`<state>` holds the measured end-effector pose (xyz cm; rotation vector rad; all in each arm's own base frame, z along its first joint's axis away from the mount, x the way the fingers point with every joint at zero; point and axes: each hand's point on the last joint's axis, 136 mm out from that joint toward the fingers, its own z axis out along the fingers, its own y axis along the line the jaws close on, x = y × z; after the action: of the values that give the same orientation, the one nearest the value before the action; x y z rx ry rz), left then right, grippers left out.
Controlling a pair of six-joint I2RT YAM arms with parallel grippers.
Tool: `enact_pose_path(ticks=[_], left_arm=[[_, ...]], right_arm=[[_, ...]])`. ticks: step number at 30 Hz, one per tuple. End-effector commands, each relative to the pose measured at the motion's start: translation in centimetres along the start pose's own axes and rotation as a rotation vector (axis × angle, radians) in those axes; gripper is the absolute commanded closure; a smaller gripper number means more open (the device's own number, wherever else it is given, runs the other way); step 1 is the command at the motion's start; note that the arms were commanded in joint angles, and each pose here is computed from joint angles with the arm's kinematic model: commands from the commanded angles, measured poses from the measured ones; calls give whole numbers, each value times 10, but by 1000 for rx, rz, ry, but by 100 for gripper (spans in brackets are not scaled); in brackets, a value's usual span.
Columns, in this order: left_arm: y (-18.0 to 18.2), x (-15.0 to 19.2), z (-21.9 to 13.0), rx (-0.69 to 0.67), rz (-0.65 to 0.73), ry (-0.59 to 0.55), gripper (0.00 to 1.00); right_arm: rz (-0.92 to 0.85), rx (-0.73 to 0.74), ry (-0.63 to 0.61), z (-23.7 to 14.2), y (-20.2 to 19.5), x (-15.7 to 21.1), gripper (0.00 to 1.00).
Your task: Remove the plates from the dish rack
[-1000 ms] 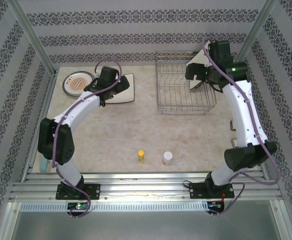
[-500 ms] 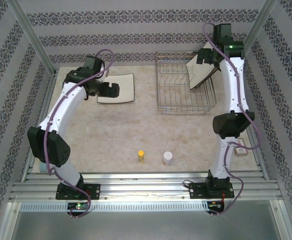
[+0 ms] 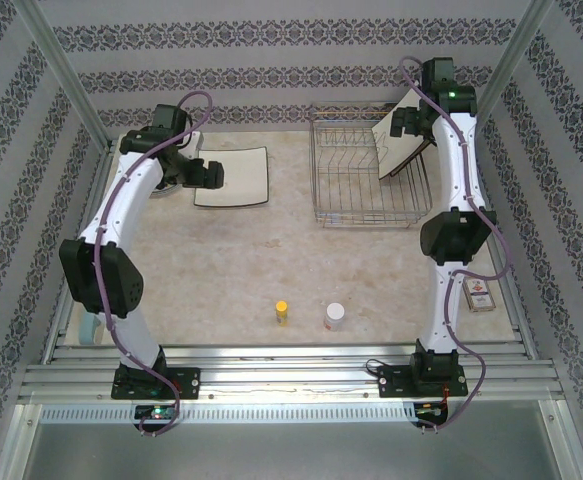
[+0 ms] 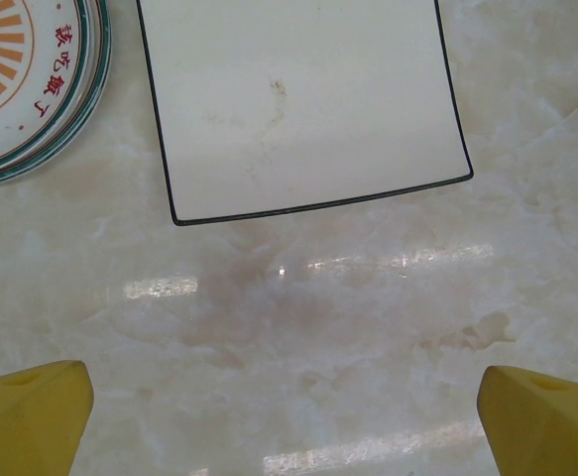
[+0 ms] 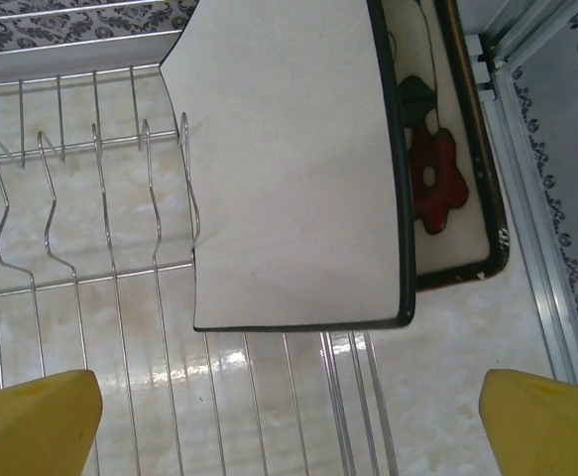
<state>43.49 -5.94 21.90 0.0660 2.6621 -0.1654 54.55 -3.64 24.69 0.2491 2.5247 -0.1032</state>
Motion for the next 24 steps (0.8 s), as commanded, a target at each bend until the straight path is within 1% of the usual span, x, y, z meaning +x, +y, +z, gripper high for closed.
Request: enact_pose_path(ticks=[1, 8, 13, 17, 21, 24], left_arm=[[6, -4, -2, -4, 15, 8, 0], [10, -11, -1, -25, 24, 0, 0], [12, -13, 3, -35, 28, 5, 0], [13, -15, 5, -44, 29, 3, 0], [14, -17, 8, -47, 30, 7, 0], [15, -18, 9, -49, 29, 10, 0]], right_arm=[[3, -37, -15, 12, 1, -7, 2], [37, -108, -37, 33, 13, -15, 6], [55, -136, -63, 44, 20, -23, 15], [71, -122, -81, 51, 18, -27, 28], [83, -101, -91, 55, 16, -29, 44], [87, -90, -101, 55, 13, -32, 53]])
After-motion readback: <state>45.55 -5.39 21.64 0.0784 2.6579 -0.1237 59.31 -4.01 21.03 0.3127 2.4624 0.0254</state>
